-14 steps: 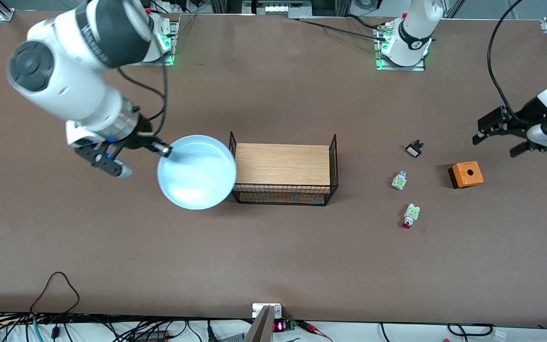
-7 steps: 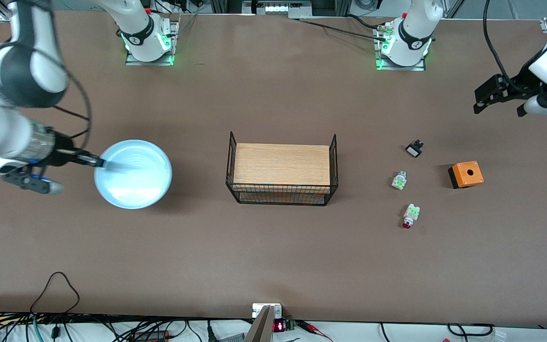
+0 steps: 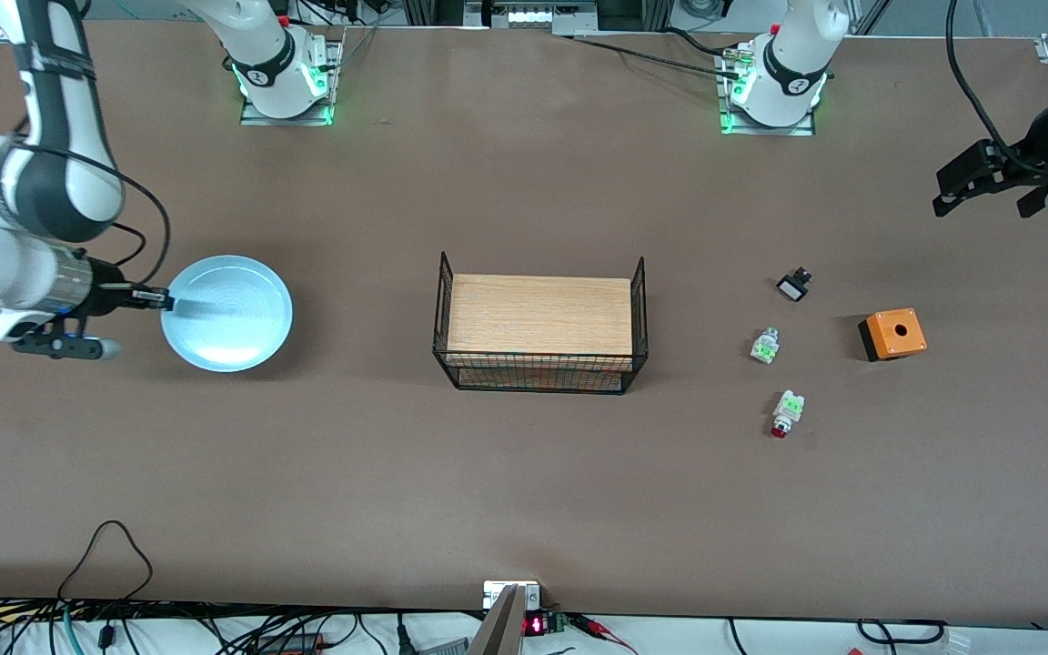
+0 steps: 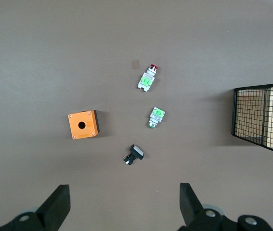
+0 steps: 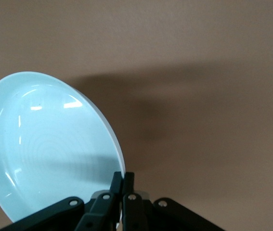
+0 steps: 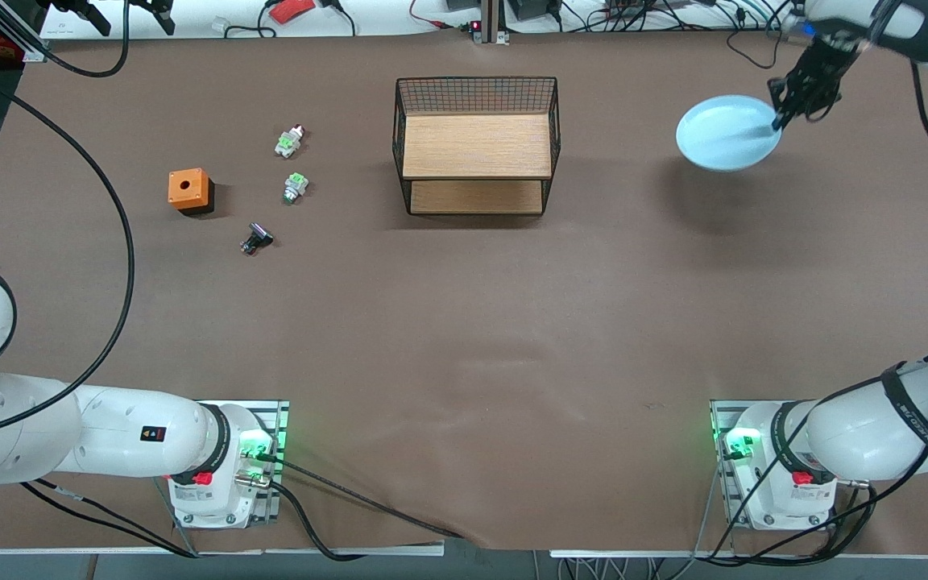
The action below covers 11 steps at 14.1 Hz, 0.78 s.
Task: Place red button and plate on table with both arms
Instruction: 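Lift the plate off the basket and carry it beside the basket, then lower the plate onto the table and open the right gripper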
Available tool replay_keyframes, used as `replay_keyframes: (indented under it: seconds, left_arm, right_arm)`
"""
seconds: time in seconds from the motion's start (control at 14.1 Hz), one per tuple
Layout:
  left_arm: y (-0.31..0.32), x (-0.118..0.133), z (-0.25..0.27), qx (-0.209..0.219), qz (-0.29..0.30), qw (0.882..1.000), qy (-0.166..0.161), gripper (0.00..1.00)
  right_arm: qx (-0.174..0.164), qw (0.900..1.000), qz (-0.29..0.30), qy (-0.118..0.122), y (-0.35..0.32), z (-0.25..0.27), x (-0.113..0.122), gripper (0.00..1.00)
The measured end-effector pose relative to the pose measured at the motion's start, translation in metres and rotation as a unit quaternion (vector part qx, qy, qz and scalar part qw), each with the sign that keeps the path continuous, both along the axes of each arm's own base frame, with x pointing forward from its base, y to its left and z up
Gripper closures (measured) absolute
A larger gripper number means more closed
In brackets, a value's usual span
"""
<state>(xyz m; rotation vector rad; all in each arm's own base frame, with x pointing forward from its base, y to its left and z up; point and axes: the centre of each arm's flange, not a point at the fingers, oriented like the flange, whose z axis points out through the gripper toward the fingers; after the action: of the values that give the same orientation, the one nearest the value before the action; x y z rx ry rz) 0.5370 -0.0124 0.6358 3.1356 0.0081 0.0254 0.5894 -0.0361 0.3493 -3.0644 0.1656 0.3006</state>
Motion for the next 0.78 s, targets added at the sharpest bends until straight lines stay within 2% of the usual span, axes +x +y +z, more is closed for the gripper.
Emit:
replay_keyframes:
  seconds: [0.28, 0.5, 0.64, 0.78]
  left_arm:
    - [0.0, 0.005, -0.004, 0.0, 0.0, 1.0, -0.004, 0.0]
    - [-0.001, 0.016, -0.018, 0.001, 0.0, 1.0, 0.0, 0.0]
    - [-0.002, 0.025, -0.027, 0.002, 0.0, 1.0, 0.003, 0.0]
    - [-0.003, 0.035, -0.034, 0.003, 0.0, 1.0, 0.007, 0.0]
  right_arm:
    - [-0.006, 1.0, 0.006, -0.006, -0.01, -0.067, -0.035, 0.96]
    - [-0.012, 1.0, 0.007, -0.024, -0.017, -0.094, -0.051, 0.96]
    - [-0.015, 0.999, 0.006, -0.032, -0.019, -0.102, -0.057, 0.93]
    - [-0.014, 0.999, 0.007, -0.033, -0.018, -0.097, -0.056, 0.75]
